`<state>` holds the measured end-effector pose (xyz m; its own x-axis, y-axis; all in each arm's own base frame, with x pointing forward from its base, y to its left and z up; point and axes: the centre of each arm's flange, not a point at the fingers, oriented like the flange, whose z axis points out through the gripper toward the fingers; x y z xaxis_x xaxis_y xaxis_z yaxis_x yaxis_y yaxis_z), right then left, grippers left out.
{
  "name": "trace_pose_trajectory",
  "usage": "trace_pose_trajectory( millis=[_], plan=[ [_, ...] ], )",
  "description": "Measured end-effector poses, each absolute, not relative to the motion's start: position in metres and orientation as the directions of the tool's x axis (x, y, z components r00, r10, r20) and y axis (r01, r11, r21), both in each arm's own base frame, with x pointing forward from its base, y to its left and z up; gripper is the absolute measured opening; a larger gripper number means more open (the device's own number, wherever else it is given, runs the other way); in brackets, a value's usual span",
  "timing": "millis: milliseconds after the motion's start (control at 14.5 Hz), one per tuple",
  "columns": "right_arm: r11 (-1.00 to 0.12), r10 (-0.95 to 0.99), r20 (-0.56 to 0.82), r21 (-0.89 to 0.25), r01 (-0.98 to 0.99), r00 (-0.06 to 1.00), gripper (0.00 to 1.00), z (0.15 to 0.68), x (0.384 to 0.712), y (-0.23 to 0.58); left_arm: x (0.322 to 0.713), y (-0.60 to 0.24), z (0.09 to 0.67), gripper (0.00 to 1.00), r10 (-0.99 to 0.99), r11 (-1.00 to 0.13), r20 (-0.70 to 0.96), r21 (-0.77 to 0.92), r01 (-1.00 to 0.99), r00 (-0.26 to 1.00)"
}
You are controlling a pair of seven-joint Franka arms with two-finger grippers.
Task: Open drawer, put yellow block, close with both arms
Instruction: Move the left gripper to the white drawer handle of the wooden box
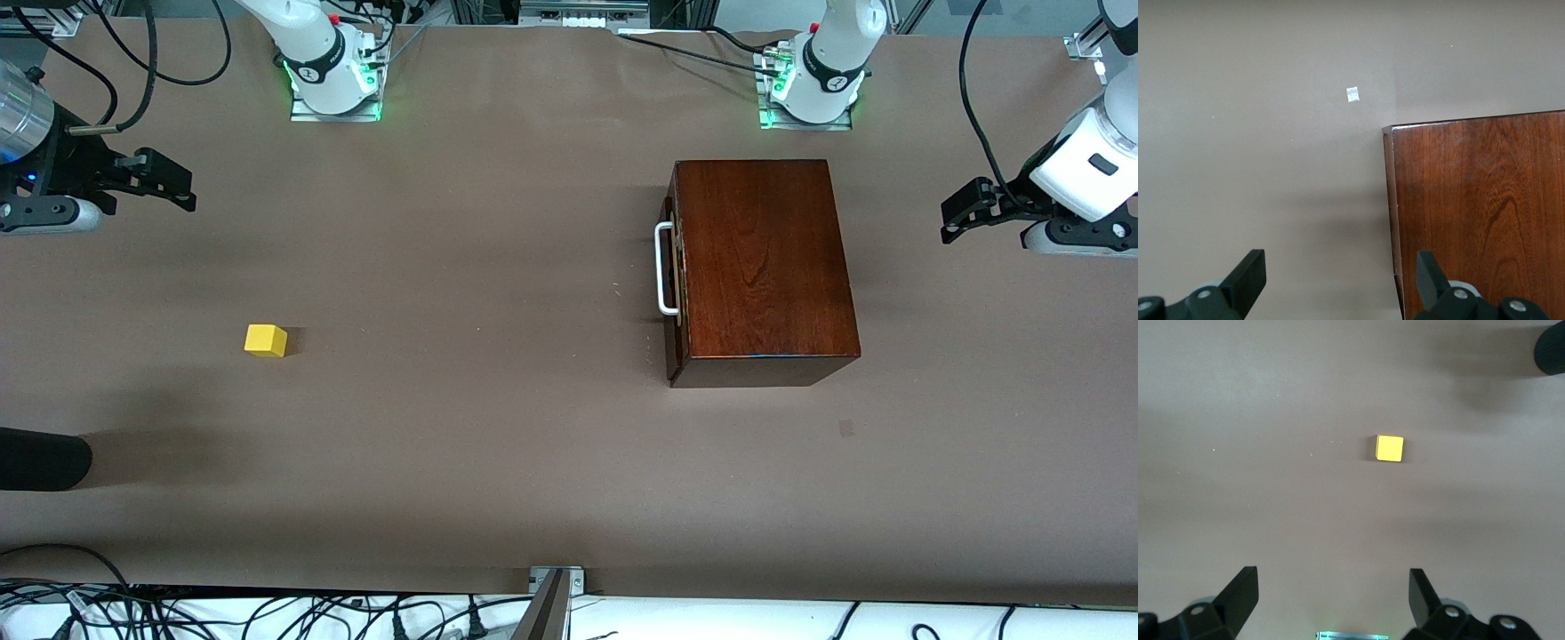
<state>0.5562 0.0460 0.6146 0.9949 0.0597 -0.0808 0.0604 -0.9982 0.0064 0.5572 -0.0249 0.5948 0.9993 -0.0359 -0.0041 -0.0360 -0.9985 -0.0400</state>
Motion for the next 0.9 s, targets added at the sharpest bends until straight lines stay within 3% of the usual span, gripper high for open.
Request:
trace_pose_trajectory(
  millis=[690, 897],
  plan=[
    [-0.998, 0.060, -0.080, 0.006, 0.061, 0.995, 1.00, 0.615, 0.556, 0.046, 0.557, -0.032, 0.587, 1.00, -0.048, -0.998, -0.041, -0.040, -0.049, 0.998],
    [-0.998, 0.062, -0.080, 0.006, 0.062, 0.995, 1.00, 0.615, 0.556, 0.047, 0.551, -0.091, 0.576, 1.00, -0.149, -0.988, -0.083, -0.027, -0.151, 0.985]
  ],
)
